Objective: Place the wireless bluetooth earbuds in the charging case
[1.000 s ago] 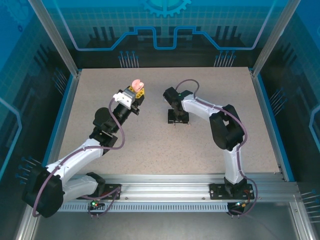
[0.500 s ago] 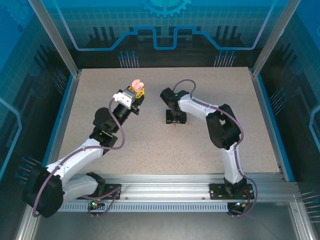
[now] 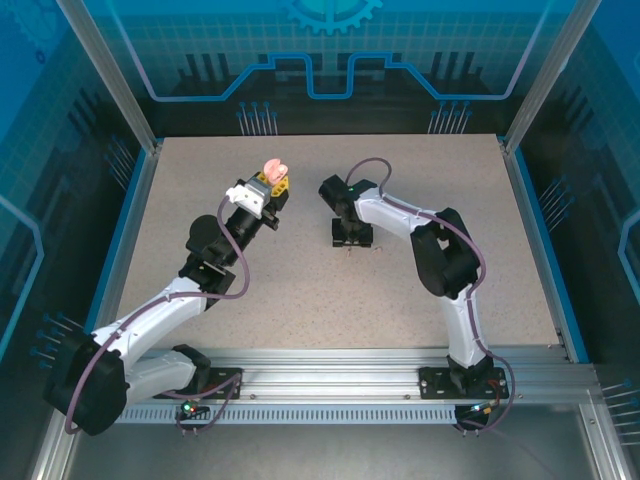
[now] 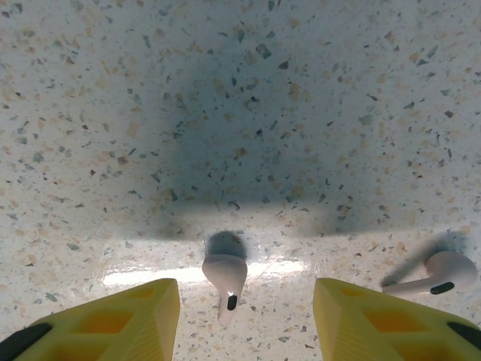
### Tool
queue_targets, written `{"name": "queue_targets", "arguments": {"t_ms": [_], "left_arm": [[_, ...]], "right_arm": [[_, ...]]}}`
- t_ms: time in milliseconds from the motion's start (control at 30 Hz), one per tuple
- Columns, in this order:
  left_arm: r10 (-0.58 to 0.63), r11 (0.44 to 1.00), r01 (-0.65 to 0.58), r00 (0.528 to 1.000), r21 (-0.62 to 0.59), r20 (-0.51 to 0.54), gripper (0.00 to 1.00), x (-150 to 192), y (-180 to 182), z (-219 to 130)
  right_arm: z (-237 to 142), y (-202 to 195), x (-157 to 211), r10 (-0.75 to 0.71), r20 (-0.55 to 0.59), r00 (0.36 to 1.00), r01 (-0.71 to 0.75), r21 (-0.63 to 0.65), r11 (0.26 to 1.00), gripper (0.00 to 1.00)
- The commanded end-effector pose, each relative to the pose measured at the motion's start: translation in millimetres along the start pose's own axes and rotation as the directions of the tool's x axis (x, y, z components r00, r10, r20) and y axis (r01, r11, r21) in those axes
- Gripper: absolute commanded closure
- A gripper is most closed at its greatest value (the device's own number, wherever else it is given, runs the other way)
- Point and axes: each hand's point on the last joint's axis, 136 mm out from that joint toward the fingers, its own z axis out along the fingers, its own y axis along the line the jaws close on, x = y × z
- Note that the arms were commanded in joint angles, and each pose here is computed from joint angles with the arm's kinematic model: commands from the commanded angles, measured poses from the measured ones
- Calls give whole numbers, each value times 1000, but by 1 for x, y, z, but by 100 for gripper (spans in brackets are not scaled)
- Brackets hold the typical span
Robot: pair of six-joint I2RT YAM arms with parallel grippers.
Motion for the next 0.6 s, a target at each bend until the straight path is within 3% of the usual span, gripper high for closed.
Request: {"name": "queue_targets", "arguments": {"t_ms": [0,567], "left_arm": [[-20,1000,19,999,19,37,100,-12,-4,0],[-19,1000,18,999,23,28,100,-8,-4,1]], "right_arm": [[7,2,6,5,-20,1000,-5,40,999,50],[20,9,9,22,-36,999,-20,55,998,56]]}}
